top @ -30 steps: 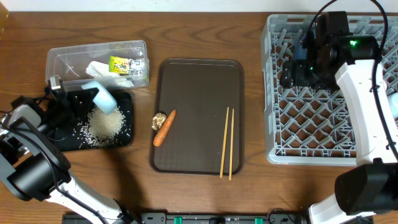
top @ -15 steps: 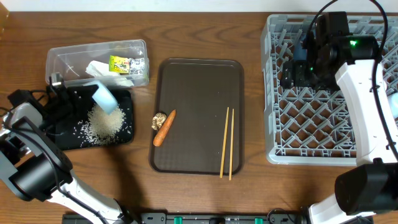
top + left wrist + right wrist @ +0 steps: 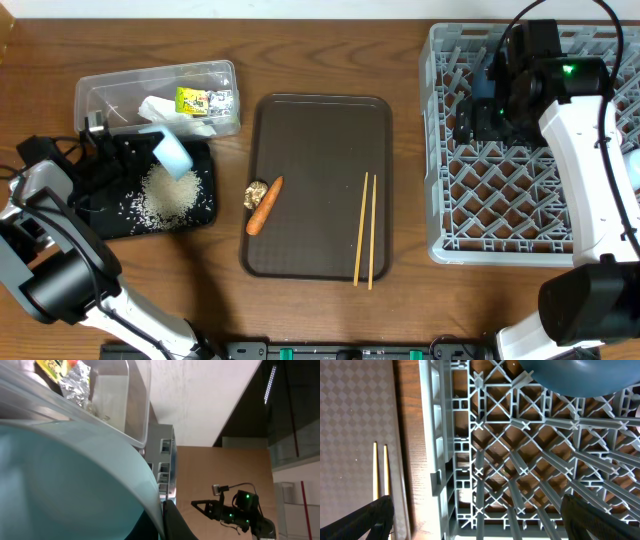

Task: Sort waste into correct bins and load items into the dishwasher rack
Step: 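Tilt the white bowl with the left gripper to pour rice onto black tray, then carry the empty bowl back and set it on the brown tray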

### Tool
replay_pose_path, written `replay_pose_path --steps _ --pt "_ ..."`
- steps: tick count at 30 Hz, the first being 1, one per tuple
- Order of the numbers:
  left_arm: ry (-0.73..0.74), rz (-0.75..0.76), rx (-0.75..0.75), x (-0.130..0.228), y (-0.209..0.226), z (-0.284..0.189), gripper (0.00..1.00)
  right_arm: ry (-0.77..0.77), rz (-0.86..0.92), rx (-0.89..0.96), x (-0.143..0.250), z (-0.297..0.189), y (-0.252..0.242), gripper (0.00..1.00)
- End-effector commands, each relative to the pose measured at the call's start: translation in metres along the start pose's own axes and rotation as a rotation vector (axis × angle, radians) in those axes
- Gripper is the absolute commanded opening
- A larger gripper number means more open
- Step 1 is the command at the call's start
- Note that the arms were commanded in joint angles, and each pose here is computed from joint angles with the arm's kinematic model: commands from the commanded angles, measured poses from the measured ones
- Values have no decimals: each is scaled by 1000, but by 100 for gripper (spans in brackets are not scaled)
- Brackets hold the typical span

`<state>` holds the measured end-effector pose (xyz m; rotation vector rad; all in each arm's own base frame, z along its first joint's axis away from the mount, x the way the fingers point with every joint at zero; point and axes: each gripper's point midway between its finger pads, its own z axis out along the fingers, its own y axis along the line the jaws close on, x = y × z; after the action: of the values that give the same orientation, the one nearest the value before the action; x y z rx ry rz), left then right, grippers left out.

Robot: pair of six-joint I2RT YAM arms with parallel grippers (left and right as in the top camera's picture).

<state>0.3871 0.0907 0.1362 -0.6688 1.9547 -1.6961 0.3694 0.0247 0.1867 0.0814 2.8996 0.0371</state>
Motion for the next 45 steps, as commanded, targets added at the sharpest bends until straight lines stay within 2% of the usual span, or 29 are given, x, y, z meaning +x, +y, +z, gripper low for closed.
replay_pose_path --steps 1,6,11,15,23,29,36,42,44,45 --pt "14 140 -9 4 -35 5 6 -13 14 18 1 -7 -11 99" --pt "8 260 -246 22 -54 10 6 -12 14 18 1 -7 -10 99" --pt "50 399 -342 55 -88 28 6 -20 19 17 -1 -7 -10 99" --pt "148 474 -416 88 -92 61 6 -25 44 19 -2 -7 -11 99" --pt "413 630 -602 161 -58 132 6 -27 130 40 -2 -7 -26 99" --pt "542 676 -694 208 -24 180 6 -24 134 40 -2 -7 -27 99" --pt "647 689 -741 249 19 220 6 -23 127 32 -2 -7 -25 99" --pt "653 729 -794 255 33 227 7 -24 104 6 -2 -7 -20 99" --pt "643 731 -789 252 30 226 17 -27 67 -45 -4 -7 -11 99" --pt "634 730 -788 249 28 225 27 -31 48 -74 -5 -7 -5 99"
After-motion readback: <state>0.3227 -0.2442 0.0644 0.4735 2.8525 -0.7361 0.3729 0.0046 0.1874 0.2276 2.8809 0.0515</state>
